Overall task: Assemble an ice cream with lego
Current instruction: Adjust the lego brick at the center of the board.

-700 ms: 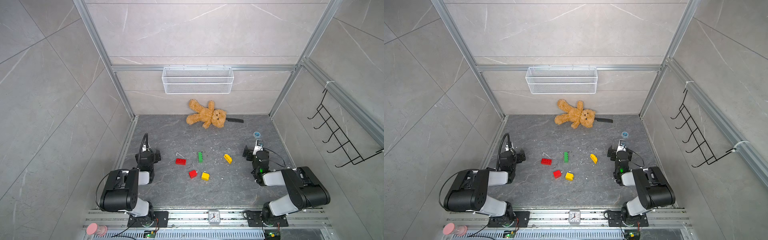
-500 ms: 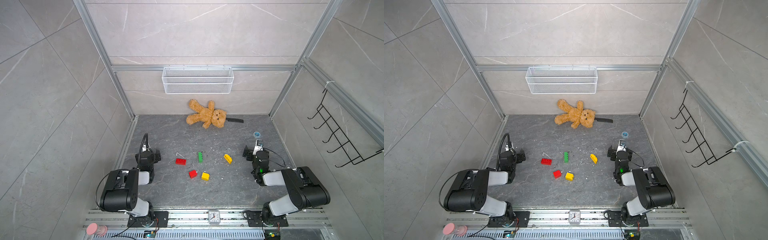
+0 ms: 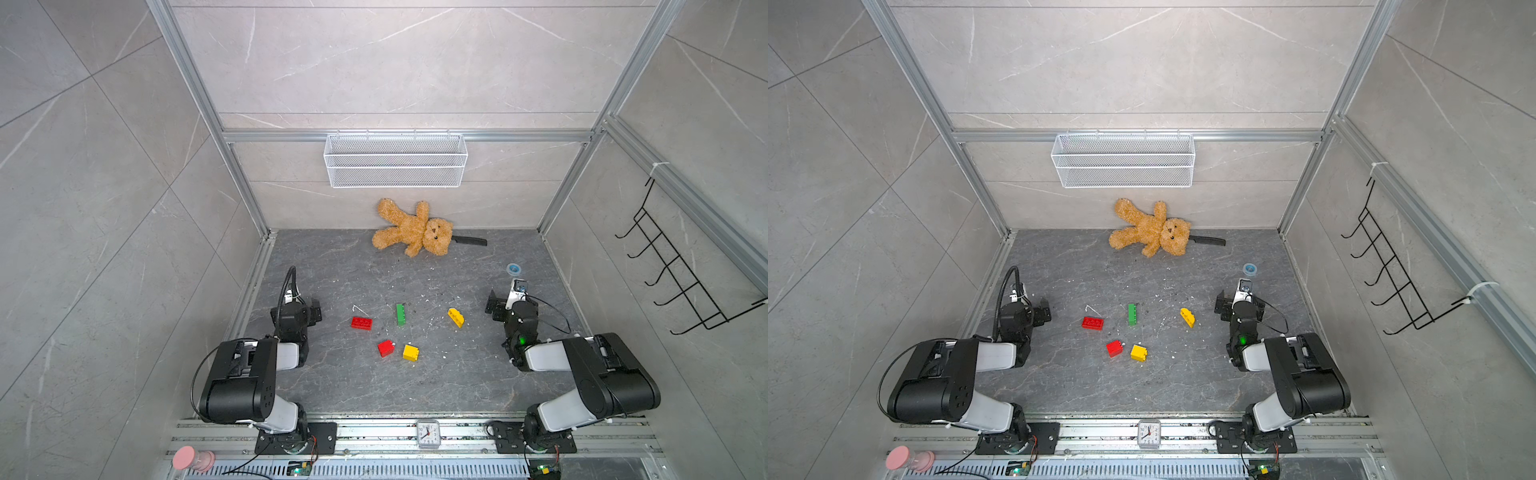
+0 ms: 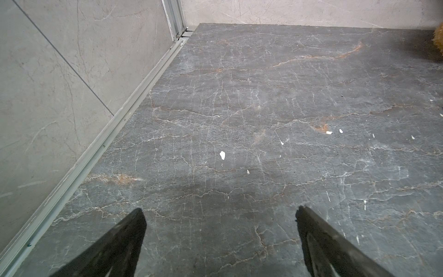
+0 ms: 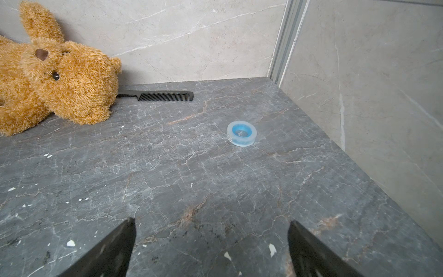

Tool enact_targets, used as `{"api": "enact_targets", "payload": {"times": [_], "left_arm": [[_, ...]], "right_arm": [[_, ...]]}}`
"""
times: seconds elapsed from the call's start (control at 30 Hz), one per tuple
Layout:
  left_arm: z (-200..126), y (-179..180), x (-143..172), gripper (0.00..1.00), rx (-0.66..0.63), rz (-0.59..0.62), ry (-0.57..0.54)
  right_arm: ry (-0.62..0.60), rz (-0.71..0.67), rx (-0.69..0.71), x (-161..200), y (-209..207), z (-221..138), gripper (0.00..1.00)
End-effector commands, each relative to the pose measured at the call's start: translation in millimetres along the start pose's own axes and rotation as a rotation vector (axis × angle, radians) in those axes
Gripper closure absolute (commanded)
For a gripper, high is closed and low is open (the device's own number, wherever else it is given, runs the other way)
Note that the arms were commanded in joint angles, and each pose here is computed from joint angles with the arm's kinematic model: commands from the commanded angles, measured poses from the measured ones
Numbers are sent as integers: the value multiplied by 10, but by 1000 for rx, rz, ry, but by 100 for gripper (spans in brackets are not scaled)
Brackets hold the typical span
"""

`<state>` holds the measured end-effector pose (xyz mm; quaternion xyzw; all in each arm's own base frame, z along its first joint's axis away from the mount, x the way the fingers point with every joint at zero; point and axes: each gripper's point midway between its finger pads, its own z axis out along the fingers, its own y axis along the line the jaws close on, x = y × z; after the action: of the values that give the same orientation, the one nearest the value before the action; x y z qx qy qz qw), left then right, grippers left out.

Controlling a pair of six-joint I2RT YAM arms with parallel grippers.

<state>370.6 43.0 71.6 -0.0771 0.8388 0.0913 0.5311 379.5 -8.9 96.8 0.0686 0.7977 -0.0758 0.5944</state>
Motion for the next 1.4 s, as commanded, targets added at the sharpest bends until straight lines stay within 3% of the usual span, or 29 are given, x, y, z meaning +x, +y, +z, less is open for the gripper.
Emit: {"api": "enact_targets", "payload": {"times": [0.0, 0.47, 0.53, 0.73, 0.83, 0.9, 0.97, 1.0, 1.13, 1.23, 1.37], "left_arm": [[8, -11, -185, 0, 6, -32, -62], [9, -10, -190, 1, 5, -32, -63], [7, -10, -190, 1, 5, -31, -63], [-143, 41, -578, 0, -44, -16, -15], [-411, -9, -956, 0, 12, -142, 5], [-673, -142, -1115, 0, 101, -209, 60], [-919, -204, -1139, 0, 132, -276, 120], [-1039, -238, -1115, 1, 156, -321, 153], [-1405, -560, -940, 1, 361, -409, 275], [-1579, -716, -815, 0, 468, -438, 326], [-1690, -769, -784, 1, 514, -448, 341]], "right_arm": [[-4, 5, -7, -40, 14, 24, 0], [-14, 17, 16, -100, -44, 28, 0], [27, 8, 7, -83, -25, 24, 0], [19, -38, 23, -265, 23, -31, 0], [90, -52, -97, -605, 300, -94, 2], [209, -14, -298, -790, 722, -292, 9], [314, 27, -505, -814, 1214, -619, 9], [378, 28, -647, -745, 1528, -867, 10], [536, -96, -924, -232, 2235, -1728, 12], [518, -195, -1081, 22, 2441, -2169, 13], [476, -420, -1151, 493, 2551, -2372, 14]]}}
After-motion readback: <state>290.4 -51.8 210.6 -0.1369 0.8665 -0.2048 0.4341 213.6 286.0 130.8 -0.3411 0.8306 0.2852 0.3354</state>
